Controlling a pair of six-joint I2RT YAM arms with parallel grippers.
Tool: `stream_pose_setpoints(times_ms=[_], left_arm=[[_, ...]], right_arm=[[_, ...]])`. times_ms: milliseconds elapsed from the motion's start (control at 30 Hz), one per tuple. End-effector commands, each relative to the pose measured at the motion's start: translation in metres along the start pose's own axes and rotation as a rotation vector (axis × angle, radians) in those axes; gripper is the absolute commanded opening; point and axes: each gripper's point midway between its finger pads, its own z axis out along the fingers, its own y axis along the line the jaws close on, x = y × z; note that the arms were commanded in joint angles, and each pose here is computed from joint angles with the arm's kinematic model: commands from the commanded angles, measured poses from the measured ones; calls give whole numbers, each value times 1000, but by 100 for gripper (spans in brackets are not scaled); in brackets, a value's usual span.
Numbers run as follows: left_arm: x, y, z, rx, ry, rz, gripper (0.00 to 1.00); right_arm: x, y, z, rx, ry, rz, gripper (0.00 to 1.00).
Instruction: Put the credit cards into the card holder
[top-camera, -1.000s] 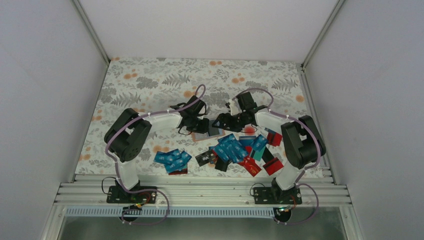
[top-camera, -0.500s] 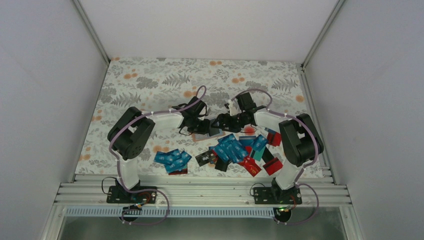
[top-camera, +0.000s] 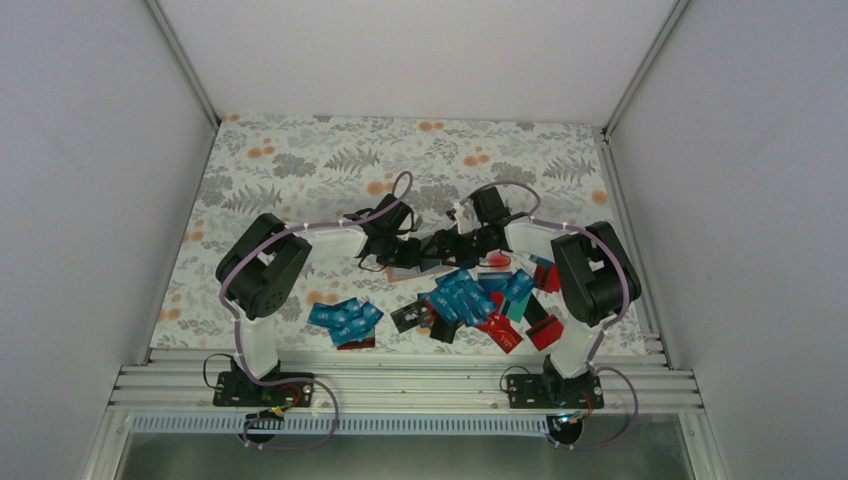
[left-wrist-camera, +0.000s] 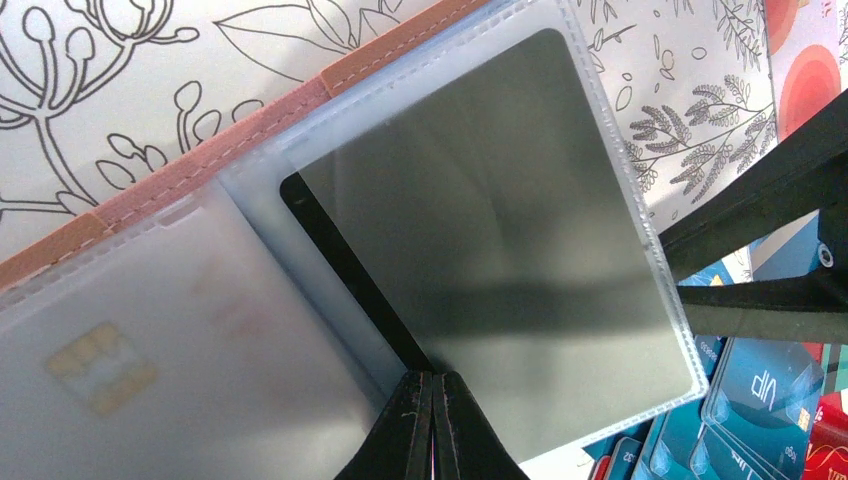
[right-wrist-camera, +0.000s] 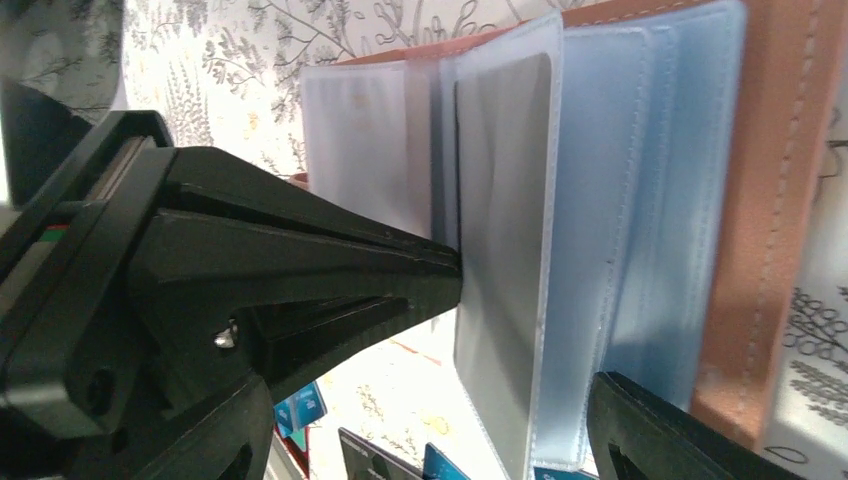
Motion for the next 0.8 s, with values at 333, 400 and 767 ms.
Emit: stream_pose_setpoints(times_ms=[333,400,767], left_arm=[[8,8,1,-33,13,-21,3],[6,7,-2,-35,2,-21,2],[-5,19,-96,-165,-234,-105,3]], right_arm=[[-14,29,-2,-74,-4,-59,79],[-14,32,-1,-82,-1,-66,79],[-12,67,26,-127,59,-119,79]])
